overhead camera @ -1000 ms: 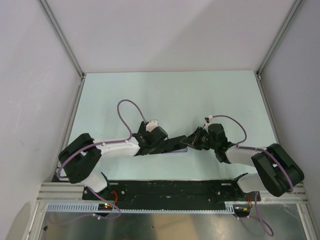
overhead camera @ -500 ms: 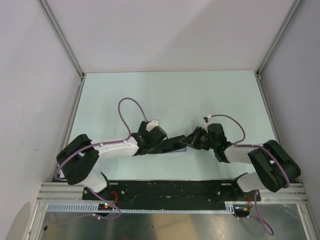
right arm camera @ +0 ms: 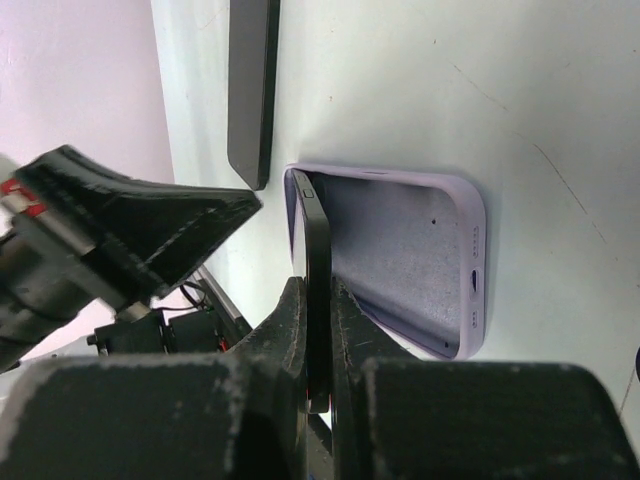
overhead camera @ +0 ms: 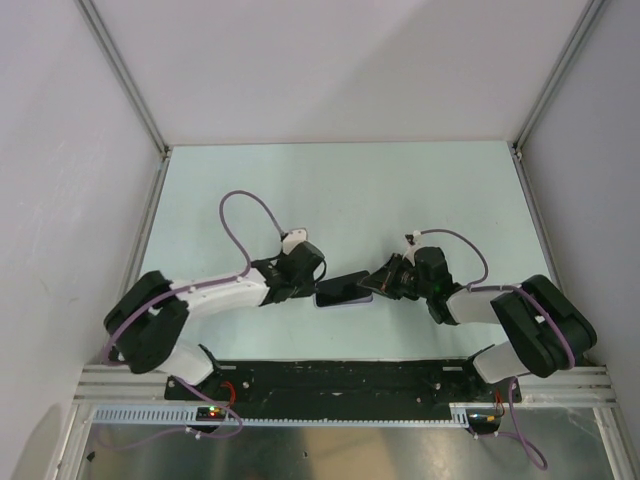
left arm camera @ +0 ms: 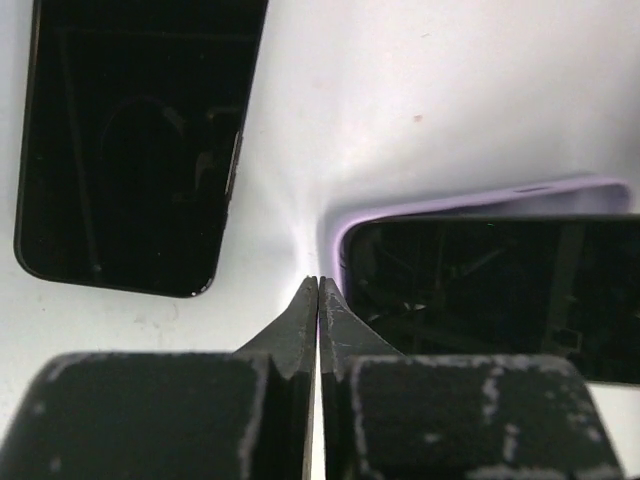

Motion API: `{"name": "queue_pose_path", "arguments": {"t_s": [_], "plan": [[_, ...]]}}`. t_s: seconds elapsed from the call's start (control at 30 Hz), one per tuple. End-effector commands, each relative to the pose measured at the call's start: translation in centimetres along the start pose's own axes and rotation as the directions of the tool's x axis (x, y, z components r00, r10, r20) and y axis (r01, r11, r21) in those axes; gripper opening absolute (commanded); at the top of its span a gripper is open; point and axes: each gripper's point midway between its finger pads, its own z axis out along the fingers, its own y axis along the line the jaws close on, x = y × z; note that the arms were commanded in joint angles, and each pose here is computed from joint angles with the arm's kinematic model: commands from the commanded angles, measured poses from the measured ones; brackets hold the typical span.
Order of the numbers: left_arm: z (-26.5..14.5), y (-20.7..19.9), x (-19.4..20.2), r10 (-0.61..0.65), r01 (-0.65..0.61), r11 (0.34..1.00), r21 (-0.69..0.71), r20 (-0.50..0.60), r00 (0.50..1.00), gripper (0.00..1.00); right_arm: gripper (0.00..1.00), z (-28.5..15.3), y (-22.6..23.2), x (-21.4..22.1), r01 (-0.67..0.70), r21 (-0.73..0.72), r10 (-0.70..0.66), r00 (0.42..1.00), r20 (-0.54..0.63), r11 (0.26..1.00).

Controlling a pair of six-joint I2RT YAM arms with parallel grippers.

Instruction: Put the phone into the phone case

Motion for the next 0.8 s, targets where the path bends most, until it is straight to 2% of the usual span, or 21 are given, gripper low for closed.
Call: {"name": "queue_pose_path", "arguments": {"t_s": [0.0, 0.27, 0.77], "plan": [[2.0, 0.1, -0.2, -0.002, 0.002, 0.999, -0.053, -0.007, 1.000, 0.01, 0.00, -0.4, -3.3, 2.7, 0.022, 0.104, -0.011, 0.995, -0.104, 0.994], [3.3, -1.0, 0.1, 0.022, -0.024, 0.998, -0.050, -0.039, 0.999, 0.00, 0.00, -0.9, -4.1, 2.7, 0.045, 0.149, -0.028, 0.993, -0.114, 0.988], [4.0, -3.6, -0.8, 0.080, -0.079, 0.997, 0.022, -0.049, 0.996, 0.00, 0.00, 0.2, -4.2, 3.8, 0.025, 0.149, 0.002, 0.984, -0.178, 0.989]]}}
